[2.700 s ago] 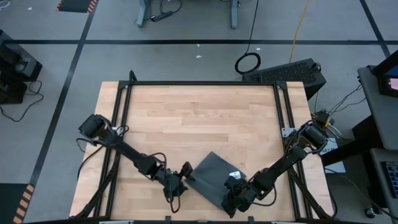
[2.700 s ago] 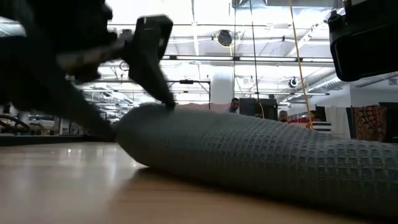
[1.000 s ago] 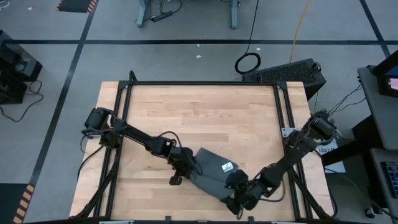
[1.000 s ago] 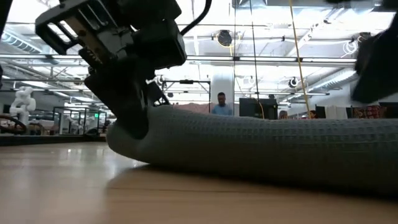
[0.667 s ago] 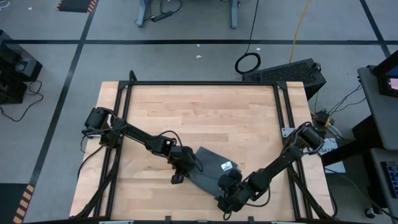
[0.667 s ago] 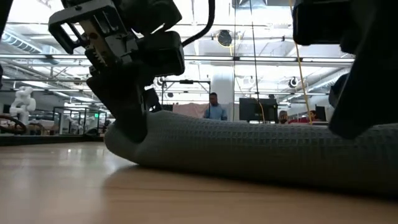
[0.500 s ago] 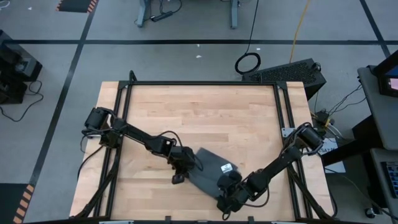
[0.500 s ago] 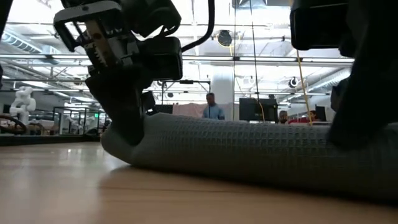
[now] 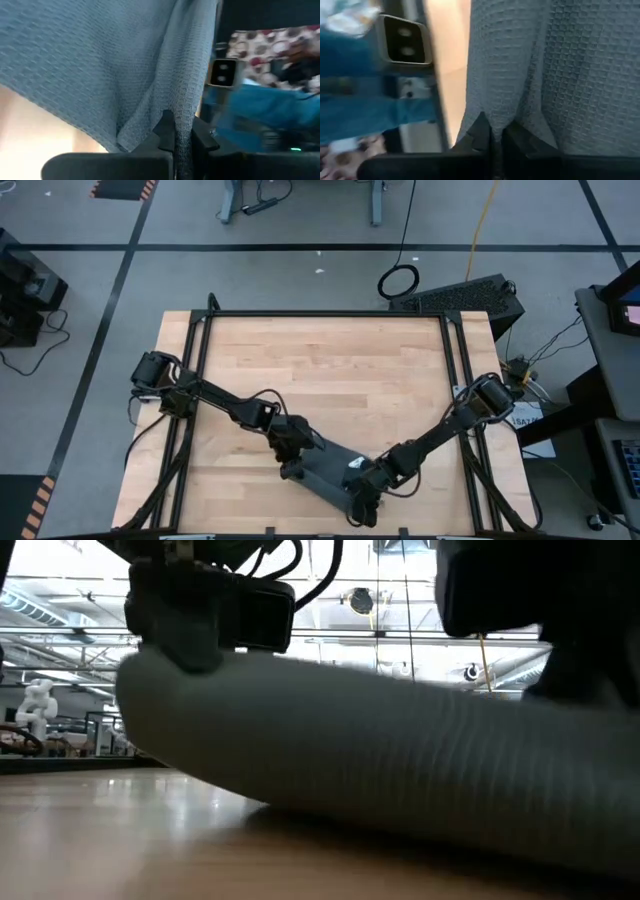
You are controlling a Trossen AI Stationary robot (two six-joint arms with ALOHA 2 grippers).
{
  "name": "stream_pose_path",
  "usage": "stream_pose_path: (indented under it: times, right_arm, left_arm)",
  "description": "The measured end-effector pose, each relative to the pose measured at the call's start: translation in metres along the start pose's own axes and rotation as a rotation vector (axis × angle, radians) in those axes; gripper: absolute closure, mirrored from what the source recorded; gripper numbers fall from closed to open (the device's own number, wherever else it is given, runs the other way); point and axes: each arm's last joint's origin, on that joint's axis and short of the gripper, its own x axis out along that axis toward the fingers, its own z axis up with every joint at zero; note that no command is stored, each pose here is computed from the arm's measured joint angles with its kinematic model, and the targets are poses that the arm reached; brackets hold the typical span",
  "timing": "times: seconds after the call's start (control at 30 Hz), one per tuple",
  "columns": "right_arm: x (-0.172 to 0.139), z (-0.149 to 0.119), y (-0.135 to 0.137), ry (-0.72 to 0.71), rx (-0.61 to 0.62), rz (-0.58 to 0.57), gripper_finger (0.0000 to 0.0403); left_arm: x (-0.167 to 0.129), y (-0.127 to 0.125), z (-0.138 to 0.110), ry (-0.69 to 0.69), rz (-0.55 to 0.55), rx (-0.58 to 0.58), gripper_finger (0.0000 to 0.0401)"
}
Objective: Roll towel
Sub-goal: Roll the gray towel on the center of table
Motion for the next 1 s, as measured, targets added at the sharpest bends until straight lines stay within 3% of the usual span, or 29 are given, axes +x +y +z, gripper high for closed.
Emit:
stream_pose_path:
  times: [0.13,0.23,0.57,0.77,1.0]
  right_arm:
    - [-0.002,0.008,0.002,0.023,-0.027,0.094,0.0383]
    - [-0.002,0.010,0.004,0.035,-0.056,0.147,0.0393]
    - [0.000,0.006,-0.002,0.029,-0.218,0.130,0.0398]
    - [0.004,-0.002,-0.015,0.051,-0.202,0.090,0.0399]
    - [0.004,-0.001,-0.023,0.057,-0.220,0.078,0.0400]
  left_arm:
    - [0.000,-0.001,0.000,0.018,-0.027,-0.093,0.0383]
    - [0.000,-0.001,0.000,0.022,-0.027,-0.100,0.0383]
    - [0.026,0.028,0.001,-0.005,0.083,-0.206,0.0355]
    - [0.027,0.031,0.003,-0.099,0.170,-0.178,0.0303]
    - [0.018,0.023,0.003,-0.096,0.163,-0.073,0.0243]
